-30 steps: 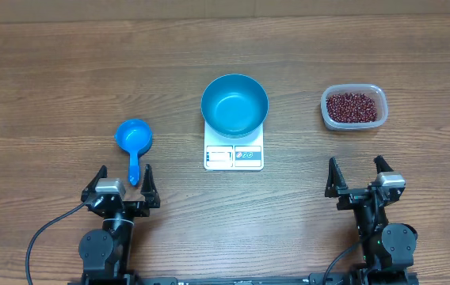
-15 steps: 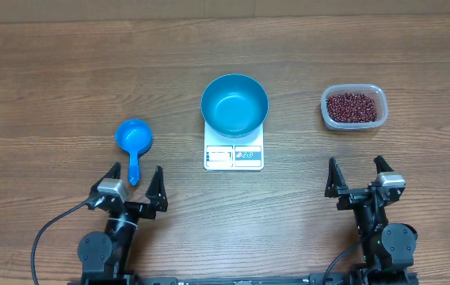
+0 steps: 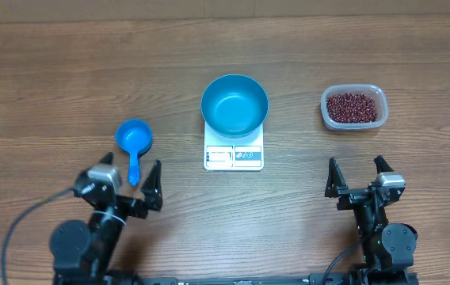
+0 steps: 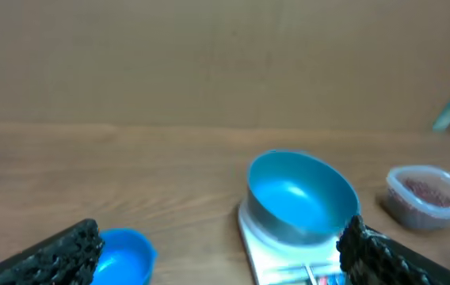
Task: Scoop item into bowl and weigh 150g on scale
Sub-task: 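Move the left gripper down over the blue scoop handle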
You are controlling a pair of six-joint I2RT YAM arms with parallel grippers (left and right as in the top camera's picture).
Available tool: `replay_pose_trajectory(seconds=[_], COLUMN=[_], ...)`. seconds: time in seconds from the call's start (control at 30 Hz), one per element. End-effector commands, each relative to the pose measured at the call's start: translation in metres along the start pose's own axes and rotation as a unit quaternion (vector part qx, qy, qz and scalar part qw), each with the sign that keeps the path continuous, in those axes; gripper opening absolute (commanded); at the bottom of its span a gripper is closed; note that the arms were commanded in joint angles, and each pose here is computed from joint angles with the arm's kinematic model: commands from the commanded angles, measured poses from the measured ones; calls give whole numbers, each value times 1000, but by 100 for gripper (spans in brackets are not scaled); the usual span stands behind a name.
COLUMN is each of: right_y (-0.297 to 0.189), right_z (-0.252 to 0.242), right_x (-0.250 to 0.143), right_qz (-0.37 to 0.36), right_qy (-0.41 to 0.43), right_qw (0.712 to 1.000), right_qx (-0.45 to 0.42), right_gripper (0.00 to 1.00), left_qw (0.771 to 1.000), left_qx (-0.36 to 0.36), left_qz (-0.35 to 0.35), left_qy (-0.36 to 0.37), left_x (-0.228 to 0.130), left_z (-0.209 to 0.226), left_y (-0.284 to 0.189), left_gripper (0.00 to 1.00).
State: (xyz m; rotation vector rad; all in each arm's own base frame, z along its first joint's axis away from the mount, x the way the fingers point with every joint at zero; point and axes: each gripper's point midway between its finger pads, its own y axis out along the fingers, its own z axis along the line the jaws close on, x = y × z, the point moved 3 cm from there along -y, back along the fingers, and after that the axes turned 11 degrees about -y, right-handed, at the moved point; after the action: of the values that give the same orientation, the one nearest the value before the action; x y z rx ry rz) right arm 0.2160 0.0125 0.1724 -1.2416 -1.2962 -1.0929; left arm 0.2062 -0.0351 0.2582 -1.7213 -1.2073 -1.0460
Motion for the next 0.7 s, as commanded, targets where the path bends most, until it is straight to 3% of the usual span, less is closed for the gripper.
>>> replay_pose_trajectory(seconds=[0.0, 0.07, 0.2, 0.37, 0.67], right_y=[0, 0, 0, 0, 0], right_z=[-2, -2, -2, -2, -2], right_x=[-2, -2, -2, -2, -2], right_qz=[0, 0, -1, 0, 0], right_qy=[2, 2, 2, 2, 2], right_qw=[1000, 1000, 1000, 1000, 1000], right_qx=[-7, -7, -8, -7, -7], right_gripper=[100, 100, 100, 100, 100], left_qw=[996, 985, 973, 962, 957], left_qx=[86, 154, 188, 236, 201], left_qz=[19, 75, 136, 133, 207], left_qy=[11, 2, -5, 20, 5], left_x=[39, 51, 71, 118, 108], left_z=[9, 19, 17, 16, 8], left_y=[-2, -3, -5, -6, 13], left_gripper=[100, 99, 100, 100, 99])
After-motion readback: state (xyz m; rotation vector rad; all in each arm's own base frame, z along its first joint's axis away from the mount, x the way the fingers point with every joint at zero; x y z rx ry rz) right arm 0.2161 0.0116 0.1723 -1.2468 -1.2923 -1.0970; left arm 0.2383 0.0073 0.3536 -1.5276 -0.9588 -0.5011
